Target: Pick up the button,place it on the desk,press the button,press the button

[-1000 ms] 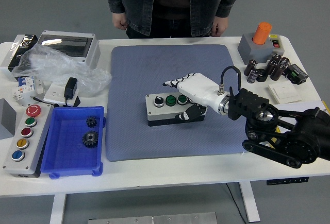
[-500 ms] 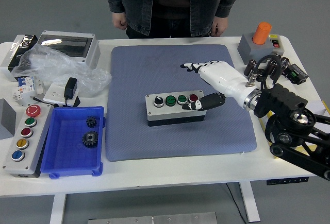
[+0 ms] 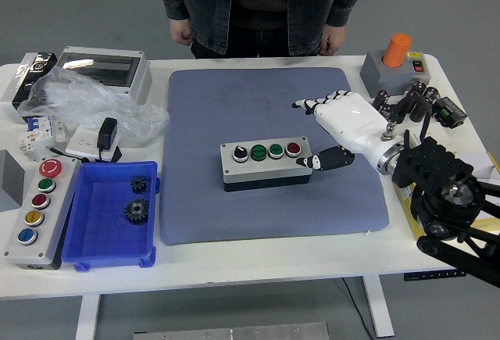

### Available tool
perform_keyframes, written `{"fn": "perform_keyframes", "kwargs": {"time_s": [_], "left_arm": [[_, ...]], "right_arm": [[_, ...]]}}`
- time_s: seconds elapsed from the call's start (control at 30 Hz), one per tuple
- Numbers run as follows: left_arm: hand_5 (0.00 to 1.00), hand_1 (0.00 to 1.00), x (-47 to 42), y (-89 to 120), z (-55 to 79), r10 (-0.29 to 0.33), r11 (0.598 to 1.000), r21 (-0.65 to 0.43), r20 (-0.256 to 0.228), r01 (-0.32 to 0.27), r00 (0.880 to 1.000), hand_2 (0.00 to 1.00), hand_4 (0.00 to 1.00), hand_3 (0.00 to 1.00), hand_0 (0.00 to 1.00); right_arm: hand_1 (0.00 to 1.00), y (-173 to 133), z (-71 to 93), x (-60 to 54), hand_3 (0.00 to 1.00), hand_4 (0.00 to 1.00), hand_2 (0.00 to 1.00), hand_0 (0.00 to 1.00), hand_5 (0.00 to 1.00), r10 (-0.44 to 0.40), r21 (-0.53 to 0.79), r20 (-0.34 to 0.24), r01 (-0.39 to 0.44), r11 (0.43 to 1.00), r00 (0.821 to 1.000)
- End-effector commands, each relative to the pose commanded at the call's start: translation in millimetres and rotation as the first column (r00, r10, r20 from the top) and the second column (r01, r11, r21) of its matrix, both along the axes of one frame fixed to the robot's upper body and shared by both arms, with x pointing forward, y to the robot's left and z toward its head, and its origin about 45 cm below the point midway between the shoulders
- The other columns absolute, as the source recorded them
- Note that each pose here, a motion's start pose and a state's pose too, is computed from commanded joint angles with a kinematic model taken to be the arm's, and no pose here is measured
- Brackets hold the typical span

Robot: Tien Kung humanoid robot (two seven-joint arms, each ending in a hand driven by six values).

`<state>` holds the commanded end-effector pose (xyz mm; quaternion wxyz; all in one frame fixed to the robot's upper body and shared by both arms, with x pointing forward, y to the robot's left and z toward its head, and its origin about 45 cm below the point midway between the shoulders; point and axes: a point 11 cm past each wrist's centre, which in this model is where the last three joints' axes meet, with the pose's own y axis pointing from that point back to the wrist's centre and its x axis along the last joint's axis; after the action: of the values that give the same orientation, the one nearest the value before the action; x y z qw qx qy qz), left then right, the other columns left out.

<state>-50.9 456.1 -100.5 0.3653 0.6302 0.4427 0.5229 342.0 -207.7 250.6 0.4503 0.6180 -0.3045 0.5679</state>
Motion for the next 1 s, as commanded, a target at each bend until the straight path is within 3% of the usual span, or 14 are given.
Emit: {"fn": "perform_keyframes", "kwargs": {"time_s": [0.3,1.0], "left_arm": [[0.402,0.683,1.5,1,0.3,-0.001,1.000,0.003,0.003,0.001,1.000,0.614,0.595,0.634,0.667],[0.407,0.682,4.7,1,0.2,-0.006,1.000,0.004,0.009,0.006,1.000,0.616,0.592,0.633,0.667]], "right_arm": [[0.466,-3,-19.0,2.1,0.757,0.348,0.236,0.629,0.002,-0.012,-0.058,-0.060,0.009,0.998,0.998],[0.451,2,-43.5,-3.8,0.735,0.339,0.219,0.595,0.002,0.004,-0.066,-0.118,-0.011,0.998,0.993]]}}
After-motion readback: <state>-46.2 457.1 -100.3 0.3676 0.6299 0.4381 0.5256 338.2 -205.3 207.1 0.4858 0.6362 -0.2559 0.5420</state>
